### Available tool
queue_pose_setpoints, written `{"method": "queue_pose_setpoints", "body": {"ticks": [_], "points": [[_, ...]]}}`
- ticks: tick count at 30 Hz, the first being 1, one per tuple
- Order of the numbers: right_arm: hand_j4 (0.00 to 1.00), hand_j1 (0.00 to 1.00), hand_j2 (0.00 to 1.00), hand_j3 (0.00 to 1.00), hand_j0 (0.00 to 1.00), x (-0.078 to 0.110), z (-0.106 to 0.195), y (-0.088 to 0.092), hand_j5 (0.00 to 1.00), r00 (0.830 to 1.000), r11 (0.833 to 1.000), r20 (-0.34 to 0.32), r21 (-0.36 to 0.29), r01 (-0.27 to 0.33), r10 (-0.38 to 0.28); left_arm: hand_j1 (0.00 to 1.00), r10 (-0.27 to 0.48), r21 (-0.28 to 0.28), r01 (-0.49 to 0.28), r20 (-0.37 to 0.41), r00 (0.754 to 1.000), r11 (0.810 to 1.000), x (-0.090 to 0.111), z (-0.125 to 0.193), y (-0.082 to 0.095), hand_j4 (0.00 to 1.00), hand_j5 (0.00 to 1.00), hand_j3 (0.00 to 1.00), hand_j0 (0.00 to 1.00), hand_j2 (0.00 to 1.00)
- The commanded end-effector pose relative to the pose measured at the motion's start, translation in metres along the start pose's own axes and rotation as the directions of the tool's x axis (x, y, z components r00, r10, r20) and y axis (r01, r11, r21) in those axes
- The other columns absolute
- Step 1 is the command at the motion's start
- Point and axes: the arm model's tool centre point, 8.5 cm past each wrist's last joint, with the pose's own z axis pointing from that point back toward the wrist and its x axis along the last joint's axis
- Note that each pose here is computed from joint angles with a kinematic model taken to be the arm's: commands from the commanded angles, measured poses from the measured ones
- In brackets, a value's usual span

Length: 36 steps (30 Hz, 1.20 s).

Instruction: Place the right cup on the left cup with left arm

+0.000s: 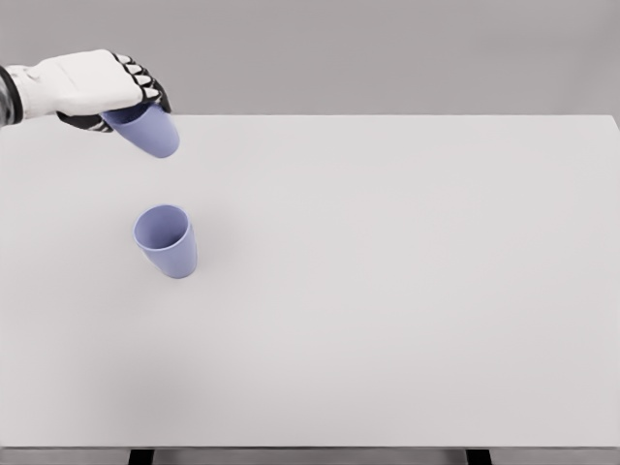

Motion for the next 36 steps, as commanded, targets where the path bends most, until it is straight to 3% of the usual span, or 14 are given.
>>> {"method": "queue_pose_setpoints", "body": {"ticks": [1,16,17,24,31,34,36], "points": [[1.00,1.00,1.00,1.00,1.00,0.000,0.000,0.000,1.00,1.000,1.000,0.000,0.000,0.000,0.000,0.73,-0.002,0.010,0.002,0.003,1.000,1.000,0.001,0.008,0.003,0.73,0.73,0.73,0.73,0.73],[1.00,1.00,1.00,1.00,1.00,0.000,0.000,0.000,1.00,1.000,1.000,0.000,0.000,0.000,0.000,0.73,-0.035,0.032,0.034,0.031,0.999,0.999,0.014,0.058,0.012,0.73,0.73,0.73,0.73,0.73],[1.00,1.00,1.00,1.00,1.00,0.000,0.000,0.000,1.00,1.000,1.000,0.000,0.001,0.000,0.000,0.74,-0.031,0.046,0.028,0.067,0.997,0.999,0.025,0.058,0.013,0.74,0.74,0.74,0.74,0.74],[1.00,1.00,1.00,1.00,1.00,0.000,0.000,0.000,1.00,1.000,1.000,0.000,0.000,0.000,0.000,0.74,-0.061,0.051,0.055,0.116,0.991,0.997,0.044,0.076,0.021,0.74,0.74,0.74,0.74,0.74],[1.00,1.00,1.00,1.00,1.00,0.000,0.000,0.000,1.00,1.000,1.000,0.000,0.000,0.001,-0.001,0.74,-0.060,0.019,0.058,0.131,0.990,0.998,0.051,0.082,0.011,0.74,0.74,0.74,0.74,0.74],[1.00,1.00,1.00,1.00,1.00,0.000,0.000,0.000,1.00,1.000,1.000,0.000,0.000,0.000,0.000,0.74,-0.066,0.021,0.064,0.128,0.990,0.998,0.051,0.085,0.013,0.74,0.74,0.74,0.74,0.74],[1.00,1.00,1.00,1.00,1.00,0.000,0.000,0.000,1.00,1.000,1.000,0.000,0.001,0.000,0.000,0.73,-0.072,0.052,0.067,0.098,0.993,0.996,0.043,0.095,0.024,0.73,0.73,0.73,0.73,0.73]]}}
